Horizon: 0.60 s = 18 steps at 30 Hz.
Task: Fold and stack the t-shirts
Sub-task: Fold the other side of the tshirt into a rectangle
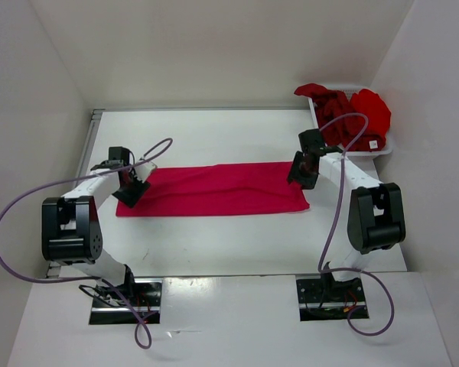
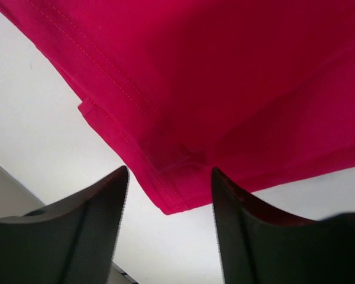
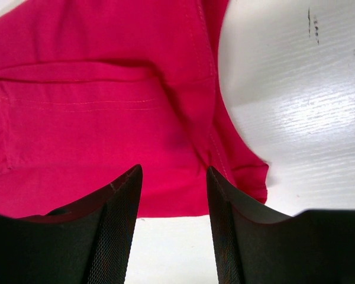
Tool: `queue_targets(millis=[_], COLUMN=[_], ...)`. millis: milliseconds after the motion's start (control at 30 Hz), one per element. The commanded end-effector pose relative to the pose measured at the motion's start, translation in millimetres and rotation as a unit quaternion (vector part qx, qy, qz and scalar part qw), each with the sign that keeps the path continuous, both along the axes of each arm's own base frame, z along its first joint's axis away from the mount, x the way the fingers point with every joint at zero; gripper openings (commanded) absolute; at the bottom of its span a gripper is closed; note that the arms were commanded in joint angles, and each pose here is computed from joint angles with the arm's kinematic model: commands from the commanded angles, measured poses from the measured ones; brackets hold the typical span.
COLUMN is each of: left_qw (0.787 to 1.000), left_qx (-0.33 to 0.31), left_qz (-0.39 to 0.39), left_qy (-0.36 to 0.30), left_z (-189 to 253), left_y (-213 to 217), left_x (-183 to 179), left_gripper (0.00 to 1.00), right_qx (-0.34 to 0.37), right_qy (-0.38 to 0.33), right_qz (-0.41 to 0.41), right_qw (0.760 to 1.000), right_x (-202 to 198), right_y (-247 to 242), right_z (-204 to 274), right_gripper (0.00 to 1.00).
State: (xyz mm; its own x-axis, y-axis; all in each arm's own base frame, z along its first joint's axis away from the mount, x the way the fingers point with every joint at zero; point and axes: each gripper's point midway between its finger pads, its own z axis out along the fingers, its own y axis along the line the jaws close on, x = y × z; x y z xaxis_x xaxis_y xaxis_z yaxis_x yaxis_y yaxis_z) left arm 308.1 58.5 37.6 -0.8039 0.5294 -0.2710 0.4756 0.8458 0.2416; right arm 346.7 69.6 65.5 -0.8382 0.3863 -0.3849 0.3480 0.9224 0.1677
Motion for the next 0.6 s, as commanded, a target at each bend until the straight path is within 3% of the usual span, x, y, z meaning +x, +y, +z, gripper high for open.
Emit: queue_targets(millis=[0,200,500,567], left_qw=[0.999,1.0,0.999,0.999], left_qx=[-0.003,-0.002,-0.015,-0.017], left_qz=[0.013,0.016,0.035,0.04], left_qy=[-0.04,-0.009,-0.012,-0.023], left_z=[10,-11,-17,-12], left_y=[1,3,0,1], left_x=[22,19,32,39], left_gripper=[0.63,0.48,0.05,0.04], right_qx=[0.003,0.007,0.008,0.013], right_qy=[-0.034,-0.034,-0.054,-0.056], right_qz=[0.012,0.014,0.029,0.031], right_qw=[0.999,0.999,0.998,0.998], right_x=[10,9,29,39], right_y=[5,6,11,14], right_z=[27,25,33,32], right_gripper=[0.53,0.53,0.57,0.57])
